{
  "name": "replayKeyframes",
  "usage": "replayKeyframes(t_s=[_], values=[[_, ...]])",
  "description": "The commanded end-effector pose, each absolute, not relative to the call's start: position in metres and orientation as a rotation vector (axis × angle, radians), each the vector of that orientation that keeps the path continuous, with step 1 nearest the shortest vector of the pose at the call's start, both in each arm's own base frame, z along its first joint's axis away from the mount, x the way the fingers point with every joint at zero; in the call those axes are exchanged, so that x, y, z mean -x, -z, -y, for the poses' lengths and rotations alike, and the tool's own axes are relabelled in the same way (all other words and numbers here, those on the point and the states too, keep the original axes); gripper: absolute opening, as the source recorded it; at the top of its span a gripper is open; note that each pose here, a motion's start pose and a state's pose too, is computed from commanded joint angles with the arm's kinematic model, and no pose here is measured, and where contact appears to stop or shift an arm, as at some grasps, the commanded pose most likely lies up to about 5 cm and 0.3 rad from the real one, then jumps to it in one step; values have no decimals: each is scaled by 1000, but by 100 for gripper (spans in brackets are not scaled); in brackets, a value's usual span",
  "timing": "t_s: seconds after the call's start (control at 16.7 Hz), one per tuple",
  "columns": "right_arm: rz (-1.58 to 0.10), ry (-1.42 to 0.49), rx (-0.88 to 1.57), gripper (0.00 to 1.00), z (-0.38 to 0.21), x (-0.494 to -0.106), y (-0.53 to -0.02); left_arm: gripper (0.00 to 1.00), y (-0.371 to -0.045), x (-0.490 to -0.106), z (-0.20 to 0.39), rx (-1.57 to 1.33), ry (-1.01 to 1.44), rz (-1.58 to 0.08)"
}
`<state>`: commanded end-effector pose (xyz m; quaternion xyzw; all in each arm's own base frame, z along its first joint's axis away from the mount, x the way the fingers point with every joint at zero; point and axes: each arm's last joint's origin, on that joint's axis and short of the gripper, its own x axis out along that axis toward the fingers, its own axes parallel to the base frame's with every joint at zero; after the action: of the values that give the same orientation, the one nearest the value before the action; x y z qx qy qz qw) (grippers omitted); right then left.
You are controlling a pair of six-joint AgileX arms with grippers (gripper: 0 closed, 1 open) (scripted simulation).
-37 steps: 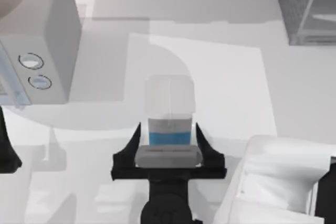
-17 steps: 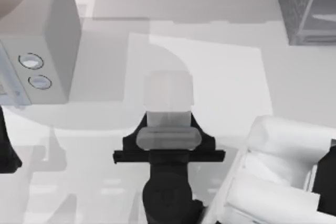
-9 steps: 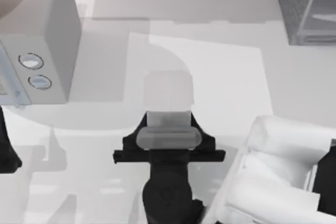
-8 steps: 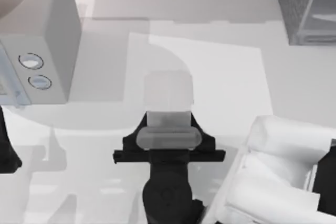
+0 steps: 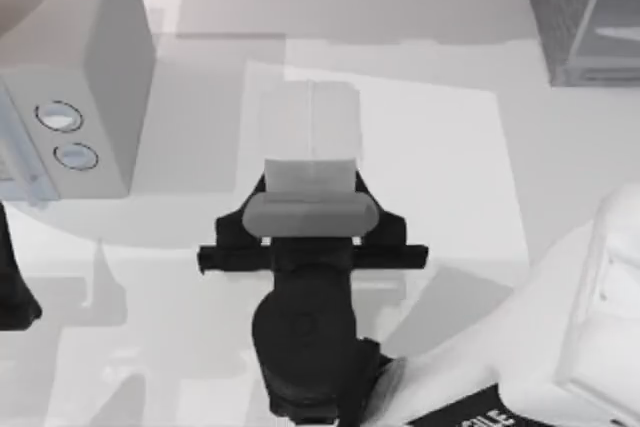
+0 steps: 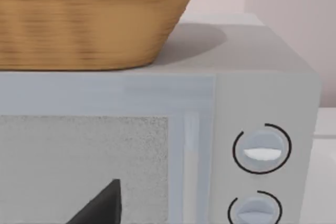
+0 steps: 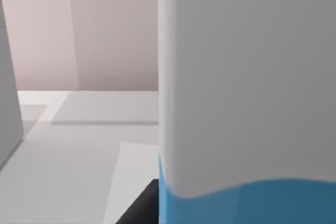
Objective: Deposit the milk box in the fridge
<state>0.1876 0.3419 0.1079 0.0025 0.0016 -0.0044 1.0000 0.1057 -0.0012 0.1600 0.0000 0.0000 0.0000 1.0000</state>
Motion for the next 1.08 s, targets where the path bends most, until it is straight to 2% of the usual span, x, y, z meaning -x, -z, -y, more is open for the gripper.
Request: replayKeyframes(t_s=[0.42, 0.84, 1.08], values=[[-3, 8, 0, 0, -335, -183, -196, 100, -160, -106, 1, 0, 0, 0], [-8, 9, 9, 0, -331, -185, -197, 100, -160, -106, 1, 0, 0, 0], [-97, 5, 136, 0, -279, -209, -189, 100, -160, -106, 1, 0, 0, 0]])
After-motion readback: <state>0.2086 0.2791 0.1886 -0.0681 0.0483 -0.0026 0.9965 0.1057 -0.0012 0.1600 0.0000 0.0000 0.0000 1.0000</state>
